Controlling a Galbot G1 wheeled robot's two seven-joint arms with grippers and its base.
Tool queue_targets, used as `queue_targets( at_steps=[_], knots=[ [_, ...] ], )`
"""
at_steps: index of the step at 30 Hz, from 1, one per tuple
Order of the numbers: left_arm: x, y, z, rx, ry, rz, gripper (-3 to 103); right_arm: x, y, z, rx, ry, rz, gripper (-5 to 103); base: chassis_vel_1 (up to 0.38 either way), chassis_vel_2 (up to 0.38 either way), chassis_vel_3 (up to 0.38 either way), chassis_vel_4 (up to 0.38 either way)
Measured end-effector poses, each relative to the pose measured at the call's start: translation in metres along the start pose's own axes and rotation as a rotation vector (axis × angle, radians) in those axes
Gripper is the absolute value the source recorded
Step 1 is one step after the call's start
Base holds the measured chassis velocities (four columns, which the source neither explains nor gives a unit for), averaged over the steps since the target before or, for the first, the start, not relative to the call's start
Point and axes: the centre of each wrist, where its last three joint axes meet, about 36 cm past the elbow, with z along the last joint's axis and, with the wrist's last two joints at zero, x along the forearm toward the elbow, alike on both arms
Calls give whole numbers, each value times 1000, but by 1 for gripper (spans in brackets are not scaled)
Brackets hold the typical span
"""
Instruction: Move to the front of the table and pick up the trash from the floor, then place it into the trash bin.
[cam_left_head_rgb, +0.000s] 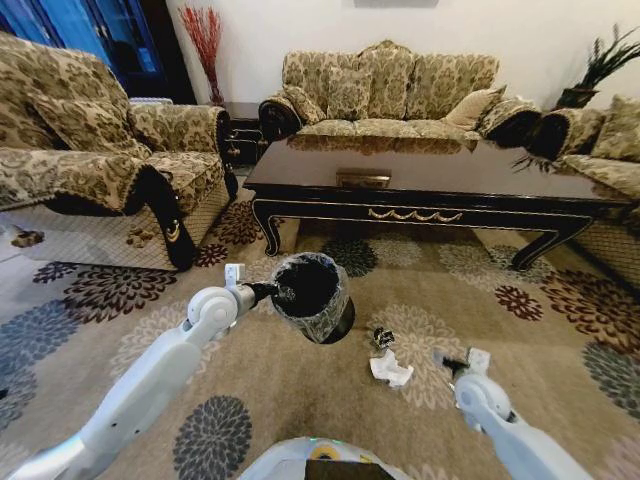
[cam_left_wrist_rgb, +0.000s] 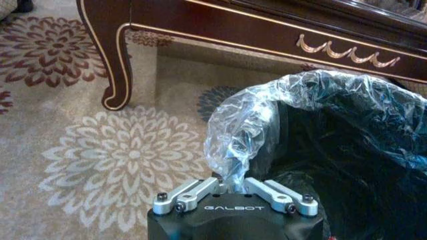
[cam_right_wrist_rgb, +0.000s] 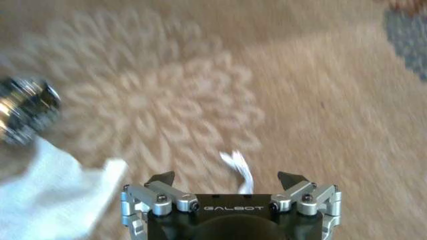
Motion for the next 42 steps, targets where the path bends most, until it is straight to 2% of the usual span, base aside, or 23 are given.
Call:
queue_targets(
  at_steps=[3, 12, 20, 27, 29, 32, 33, 35, 36, 38, 41, 42],
  knots=[
    [-1, 0, 1, -2, 3, -3, 2, -18, -7, -9, -17, 67, 28, 100, 0, 0, 0, 0],
    [-1, -2, 2, -11, 9, -1, 2, -69, -27, -14, -82, 133, 62, 100, 0, 0, 0, 0],
    [1, -4, 5, -16, 11, -4, 2, -98, -27, -18, -144, 122, 36, 100, 0, 0, 0, 0],
    [4, -6, 8, -18, 13, -11, 2, -117, -29, -15, -157, 119, 41, 101, 0, 0, 0, 0],
    [5, -6, 9, -19, 13, -11, 2, -120, -29, -13, -160, 124, 44, 97, 0, 0, 0, 0],
    [7, -7, 9, -21, 11, -10, 2, -126, -28, -6, -161, 141, 53, 85, 0, 0, 0, 0],
    [7, -7, 9, -21, 11, -10, 2, -126, -28, -6, -161, 141, 53, 85, 0, 0, 0, 0],
    [6, -9, 9, -18, 10, -9, 2, -128, -25, -3, -160, 146, 54, 74, 0, 0, 0, 0],
    [6, -9, 9, -18, 10, -9, 2, -128, -25, -3, -160, 146, 54, 74, 0, 0, 0, 0],
    [6, -10, 11, -15, 10, -7, 2, -129, -23, 1, -152, 148, 57, 63, 0, 0, 0, 0],
    [5, -11, 12, -14, 11, -7, 2, -129, -22, 5, -143, 146, 60, 57, 0, 0, 0, 0],
    [5, -11, 13, -15, 11, -8, 2, -129, -22, 8, -138, 146, 63, 47, 0, 0, 0, 0]
  ],
)
